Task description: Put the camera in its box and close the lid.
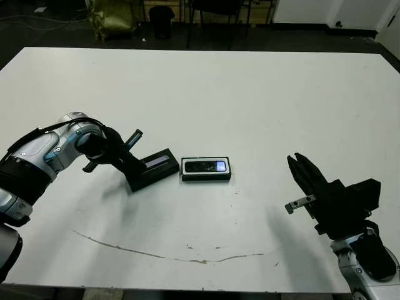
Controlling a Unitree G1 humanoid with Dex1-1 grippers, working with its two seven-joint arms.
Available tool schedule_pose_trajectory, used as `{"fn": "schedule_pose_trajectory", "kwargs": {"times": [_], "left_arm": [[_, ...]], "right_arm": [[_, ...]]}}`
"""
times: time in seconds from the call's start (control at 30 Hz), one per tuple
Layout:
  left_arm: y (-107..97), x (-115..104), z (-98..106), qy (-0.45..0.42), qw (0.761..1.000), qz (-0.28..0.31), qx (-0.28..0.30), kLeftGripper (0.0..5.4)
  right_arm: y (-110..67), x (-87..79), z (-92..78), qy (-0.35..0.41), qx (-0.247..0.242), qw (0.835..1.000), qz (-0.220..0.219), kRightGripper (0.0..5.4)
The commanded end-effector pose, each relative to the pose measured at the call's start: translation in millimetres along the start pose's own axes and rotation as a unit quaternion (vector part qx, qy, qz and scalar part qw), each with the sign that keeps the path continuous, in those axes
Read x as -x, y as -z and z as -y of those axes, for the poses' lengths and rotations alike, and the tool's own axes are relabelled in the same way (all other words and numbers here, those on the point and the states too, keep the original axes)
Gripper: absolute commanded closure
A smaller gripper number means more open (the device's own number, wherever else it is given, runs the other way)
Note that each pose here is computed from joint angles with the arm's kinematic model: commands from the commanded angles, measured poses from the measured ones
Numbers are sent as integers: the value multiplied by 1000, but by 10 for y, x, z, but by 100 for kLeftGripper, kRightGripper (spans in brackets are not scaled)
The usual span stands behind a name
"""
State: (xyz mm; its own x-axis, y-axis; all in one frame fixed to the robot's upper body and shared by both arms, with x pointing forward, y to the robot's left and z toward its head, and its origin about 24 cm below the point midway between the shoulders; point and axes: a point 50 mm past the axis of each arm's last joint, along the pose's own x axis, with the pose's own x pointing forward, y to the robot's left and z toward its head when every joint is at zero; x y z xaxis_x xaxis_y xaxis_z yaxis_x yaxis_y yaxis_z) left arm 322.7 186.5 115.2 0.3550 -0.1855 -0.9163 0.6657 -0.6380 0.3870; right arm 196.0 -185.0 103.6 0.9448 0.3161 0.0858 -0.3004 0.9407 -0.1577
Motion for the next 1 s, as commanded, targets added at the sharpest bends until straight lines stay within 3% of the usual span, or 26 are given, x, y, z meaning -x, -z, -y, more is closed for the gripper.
{"fn": "schedule_pose_trajectory", "kwargs": {"times": [0.03,0.2,0.7,0.83,0.93,1.0], "left_arm": [[-80,-96,178,41,999,18,-2,540],[-190,-87,213,60,998,28,-19,540],[-252,-90,282,86,995,39,26,540],[-135,-78,258,28,998,28,39,540],[123,-47,277,-76,994,1,76,540],[291,-61,297,-123,987,-50,87,540]], "right_arm": [[51,23,10,1,-1,1000,-17,538],[55,25,-1,2,-6,1000,-18,538],[54,18,-17,-3,-8,1000,-17,538],[60,16,-16,-3,-7,1000,-19,538],[60,19,-22,-4,-10,1000,-18,538],[63,20,-25,-4,-14,1000,-19,538]]}}
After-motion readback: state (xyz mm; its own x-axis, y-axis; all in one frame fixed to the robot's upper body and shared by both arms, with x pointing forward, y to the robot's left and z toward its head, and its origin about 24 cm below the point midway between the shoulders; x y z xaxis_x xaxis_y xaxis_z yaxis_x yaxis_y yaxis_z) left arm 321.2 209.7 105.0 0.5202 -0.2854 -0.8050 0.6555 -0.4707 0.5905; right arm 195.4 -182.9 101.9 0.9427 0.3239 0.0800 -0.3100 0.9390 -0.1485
